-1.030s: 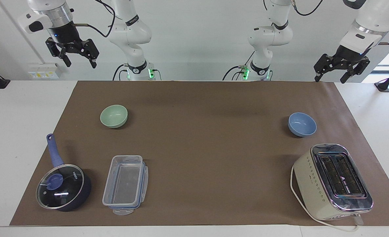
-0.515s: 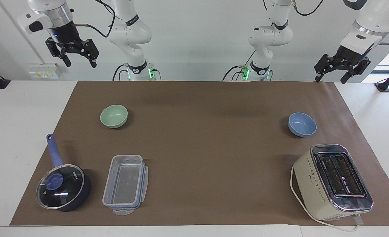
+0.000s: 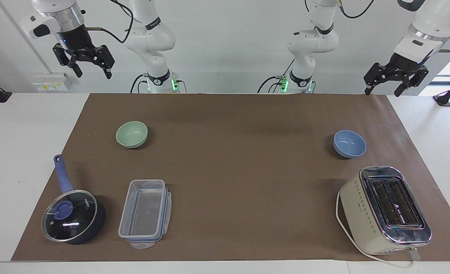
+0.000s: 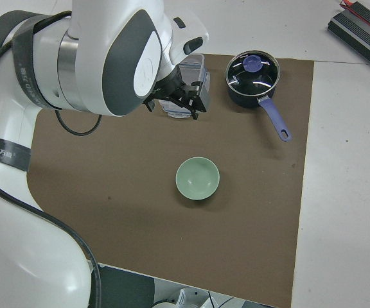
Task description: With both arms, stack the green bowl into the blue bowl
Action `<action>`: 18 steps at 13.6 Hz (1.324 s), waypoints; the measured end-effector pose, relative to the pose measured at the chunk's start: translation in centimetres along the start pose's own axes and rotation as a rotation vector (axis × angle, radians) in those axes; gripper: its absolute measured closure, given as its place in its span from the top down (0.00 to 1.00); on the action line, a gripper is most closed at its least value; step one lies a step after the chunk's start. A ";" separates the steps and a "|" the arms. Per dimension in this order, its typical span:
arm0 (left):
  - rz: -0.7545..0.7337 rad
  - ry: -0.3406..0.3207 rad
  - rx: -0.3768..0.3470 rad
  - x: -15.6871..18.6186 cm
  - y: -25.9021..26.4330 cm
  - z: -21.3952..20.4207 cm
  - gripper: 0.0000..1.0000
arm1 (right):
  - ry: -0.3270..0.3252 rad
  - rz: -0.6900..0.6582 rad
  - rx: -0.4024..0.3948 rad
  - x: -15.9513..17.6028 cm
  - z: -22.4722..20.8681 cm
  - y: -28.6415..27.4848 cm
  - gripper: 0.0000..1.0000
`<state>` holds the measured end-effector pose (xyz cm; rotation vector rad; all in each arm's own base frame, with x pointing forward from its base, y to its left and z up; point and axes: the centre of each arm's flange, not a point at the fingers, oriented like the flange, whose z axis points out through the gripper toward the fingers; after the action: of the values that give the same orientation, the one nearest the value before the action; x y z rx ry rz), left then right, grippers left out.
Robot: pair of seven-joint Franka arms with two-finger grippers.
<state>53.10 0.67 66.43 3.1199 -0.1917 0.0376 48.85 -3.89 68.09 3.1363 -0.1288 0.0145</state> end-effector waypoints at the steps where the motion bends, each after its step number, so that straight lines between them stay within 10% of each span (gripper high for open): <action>1: 0.000 0.000 0.000 0.0 0.0 0.0 1.00 | 0.000 0.000 0.000 0.0 0.0 0.0 1.00; 18: 0.054 0.005 -0.102 -1.4 -11.3 10.3 1.00 | -0.001 0.000 0.000 -0.1 0.0 0.0 1.00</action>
<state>53.30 11.83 55.96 3.0123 -0.2692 0.0349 48.75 -3.89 68.06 3.1365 -0.1287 0.0134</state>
